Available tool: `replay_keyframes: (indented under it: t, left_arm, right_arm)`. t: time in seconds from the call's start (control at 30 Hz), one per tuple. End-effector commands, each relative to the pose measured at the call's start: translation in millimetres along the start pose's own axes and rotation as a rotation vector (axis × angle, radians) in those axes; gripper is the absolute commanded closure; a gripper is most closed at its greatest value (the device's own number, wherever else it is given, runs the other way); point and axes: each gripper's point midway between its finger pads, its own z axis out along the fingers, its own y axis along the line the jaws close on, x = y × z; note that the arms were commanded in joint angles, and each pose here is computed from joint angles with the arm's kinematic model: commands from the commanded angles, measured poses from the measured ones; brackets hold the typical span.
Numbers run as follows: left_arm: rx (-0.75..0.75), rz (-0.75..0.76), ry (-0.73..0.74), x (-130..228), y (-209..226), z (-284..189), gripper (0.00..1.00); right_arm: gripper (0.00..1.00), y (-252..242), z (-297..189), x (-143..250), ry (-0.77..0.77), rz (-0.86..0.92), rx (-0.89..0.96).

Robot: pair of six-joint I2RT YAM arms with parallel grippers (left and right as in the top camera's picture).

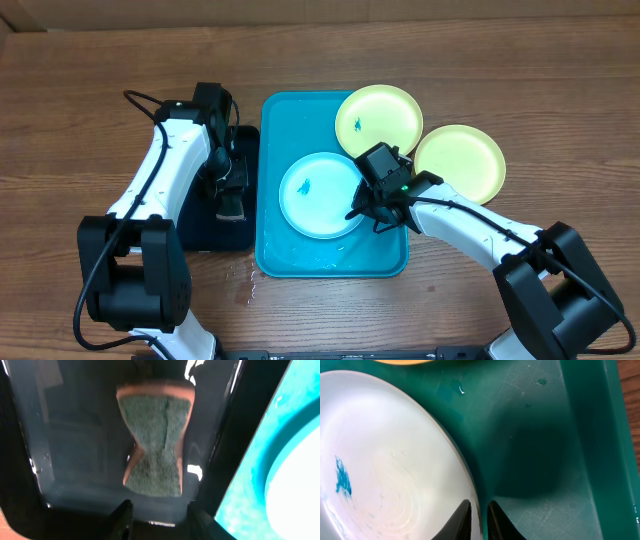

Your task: Clean dirty plates on tray and stack at the side

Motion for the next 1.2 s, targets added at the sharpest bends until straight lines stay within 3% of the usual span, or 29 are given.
replay_keyframes:
  t: [0.0,0.73,1.17]
  left_arm:
    - [-0.029,-0.023,0.011,2,4,12,0.65]
    - [-0.016,-0.025,-0.051,1,4,59,0.71]
    - [-0.019,-0.021,-0.068,-1,4,63,0.77]
  right_arm:
    - [0.86,0,-2,2,-0.004,-0.008,-0.005]
    - [0.86,1,-2,1,-0.005,-0.008,-0.007]
    - [0.86,1,-2,1,-0.005,-0.008,-0.007]
